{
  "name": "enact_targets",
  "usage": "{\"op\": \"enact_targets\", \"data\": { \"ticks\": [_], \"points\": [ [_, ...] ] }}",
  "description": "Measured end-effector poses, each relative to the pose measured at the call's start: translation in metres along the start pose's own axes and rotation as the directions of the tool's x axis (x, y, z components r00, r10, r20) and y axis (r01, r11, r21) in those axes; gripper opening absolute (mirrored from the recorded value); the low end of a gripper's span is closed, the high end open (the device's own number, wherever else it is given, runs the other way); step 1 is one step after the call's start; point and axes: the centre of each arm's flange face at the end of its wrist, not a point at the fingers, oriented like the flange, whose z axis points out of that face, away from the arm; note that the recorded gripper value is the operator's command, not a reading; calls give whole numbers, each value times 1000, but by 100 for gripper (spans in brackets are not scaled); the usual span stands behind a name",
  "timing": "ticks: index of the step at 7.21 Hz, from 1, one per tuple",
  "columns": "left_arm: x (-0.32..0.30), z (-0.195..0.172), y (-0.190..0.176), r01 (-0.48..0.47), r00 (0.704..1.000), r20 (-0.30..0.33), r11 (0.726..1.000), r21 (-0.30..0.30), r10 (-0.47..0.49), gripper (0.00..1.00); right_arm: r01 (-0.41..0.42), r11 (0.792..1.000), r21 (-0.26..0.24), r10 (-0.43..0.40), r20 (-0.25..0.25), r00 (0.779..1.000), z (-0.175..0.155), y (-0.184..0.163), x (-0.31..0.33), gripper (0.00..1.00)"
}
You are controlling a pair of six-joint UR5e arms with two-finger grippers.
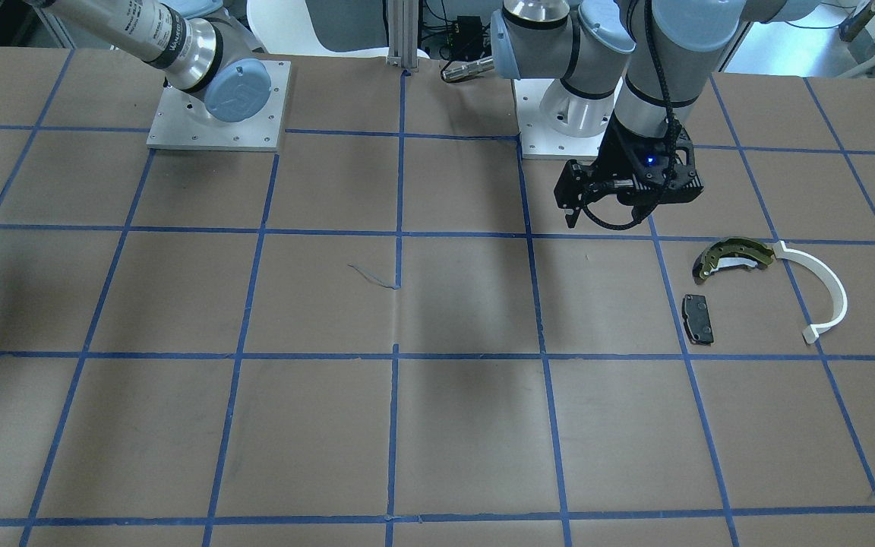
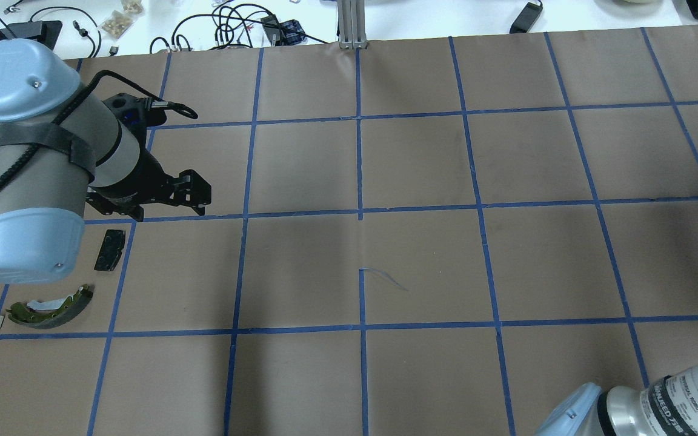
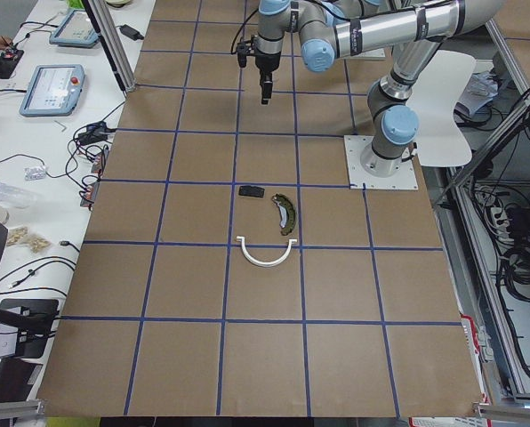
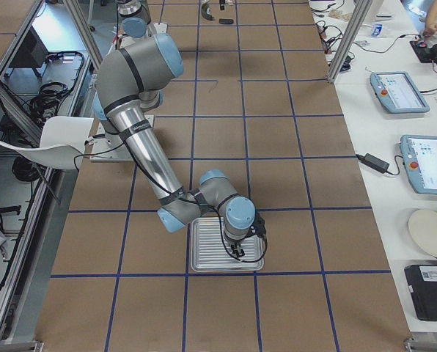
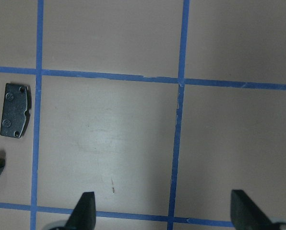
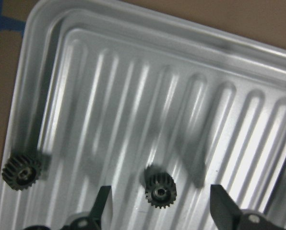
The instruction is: Place bearing gear from tray to pile
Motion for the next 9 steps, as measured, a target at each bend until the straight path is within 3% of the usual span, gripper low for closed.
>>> {"op": "enact_targets", "data": {
  "ticks": [2,4,7,9],
  "points": [
    [0,1,0,0,1000,0,1000,-1,0,100,-3,1000,-3,3,1,1000,2,0,1,27],
    [0,1,-1,0,1000,0,1000,1,0,100,-6,1000,-6,6,-1,1000,2,0,1,6],
    [0,4,1,0,1000,1,1000,1,0,100,-15,1000,-7,15,-5,1000,0,1,2,2],
    [0,9,3,0,1000,1,1000,18,0,100,-13,1000,-7,13,-47,999,-34,-6,-5,3]
  ]
}}
